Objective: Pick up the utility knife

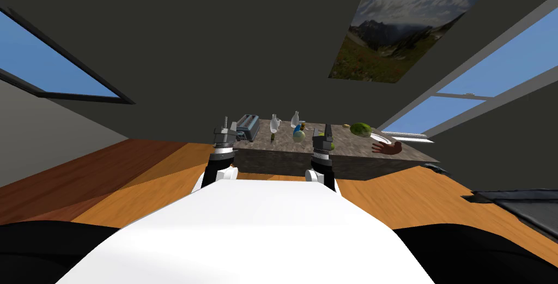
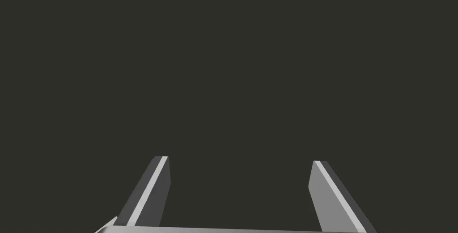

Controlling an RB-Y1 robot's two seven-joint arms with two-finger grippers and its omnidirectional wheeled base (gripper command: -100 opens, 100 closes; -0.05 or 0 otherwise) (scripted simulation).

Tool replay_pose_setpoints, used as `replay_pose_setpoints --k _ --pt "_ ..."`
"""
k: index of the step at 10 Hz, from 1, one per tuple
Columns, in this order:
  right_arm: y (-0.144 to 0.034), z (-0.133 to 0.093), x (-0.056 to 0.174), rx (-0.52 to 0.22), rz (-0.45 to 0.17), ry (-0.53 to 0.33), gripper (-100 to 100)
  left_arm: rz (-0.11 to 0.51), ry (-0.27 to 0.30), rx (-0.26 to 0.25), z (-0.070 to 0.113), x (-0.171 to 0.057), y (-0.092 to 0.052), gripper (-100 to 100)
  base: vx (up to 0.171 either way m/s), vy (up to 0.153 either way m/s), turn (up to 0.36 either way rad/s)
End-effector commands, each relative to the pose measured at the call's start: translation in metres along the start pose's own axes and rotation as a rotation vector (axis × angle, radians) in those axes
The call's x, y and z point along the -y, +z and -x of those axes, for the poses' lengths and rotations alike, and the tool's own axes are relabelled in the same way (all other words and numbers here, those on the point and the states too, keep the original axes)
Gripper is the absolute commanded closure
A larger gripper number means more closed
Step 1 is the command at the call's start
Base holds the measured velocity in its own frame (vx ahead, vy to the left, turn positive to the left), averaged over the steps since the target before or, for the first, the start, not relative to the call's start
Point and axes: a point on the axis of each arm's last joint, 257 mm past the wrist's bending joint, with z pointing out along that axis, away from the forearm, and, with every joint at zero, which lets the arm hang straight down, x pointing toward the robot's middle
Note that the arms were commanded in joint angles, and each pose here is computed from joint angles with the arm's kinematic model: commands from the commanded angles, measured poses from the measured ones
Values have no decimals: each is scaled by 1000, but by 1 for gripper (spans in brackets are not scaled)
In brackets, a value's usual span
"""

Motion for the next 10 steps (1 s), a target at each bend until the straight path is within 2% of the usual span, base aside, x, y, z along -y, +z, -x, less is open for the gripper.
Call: replay_pose_setpoints --k 1,3,5,6,8,9,10 --pt "0 0 0 0 0 0 0 -1 -6 -27 -3 -2 5 -100 -1 7 29" --pt "0 0 0 0 0 0 0 1 -27 -66 -8 -7 15 -100 -1 18 51" --pt "0 0 0 0 0 0 0 28 -60 -98 -9 -20 27 -100 4 22 60" --pt "0 0 0 0 0 0 0 11 -64 -102 -11 -16 32 -100 8 17 19" --pt "0 0 0 0 0 0 0 53 -108 -121 -10 -34 46 -100 9 12 63" --pt "0 0 0 0 0 0 0 32 -113 -127 -13 -28 54 -100 7 6 25" --pt "0 0 0 0 0 0 0 65 -138 -130 -11 -40 62 -100 8 4 38"
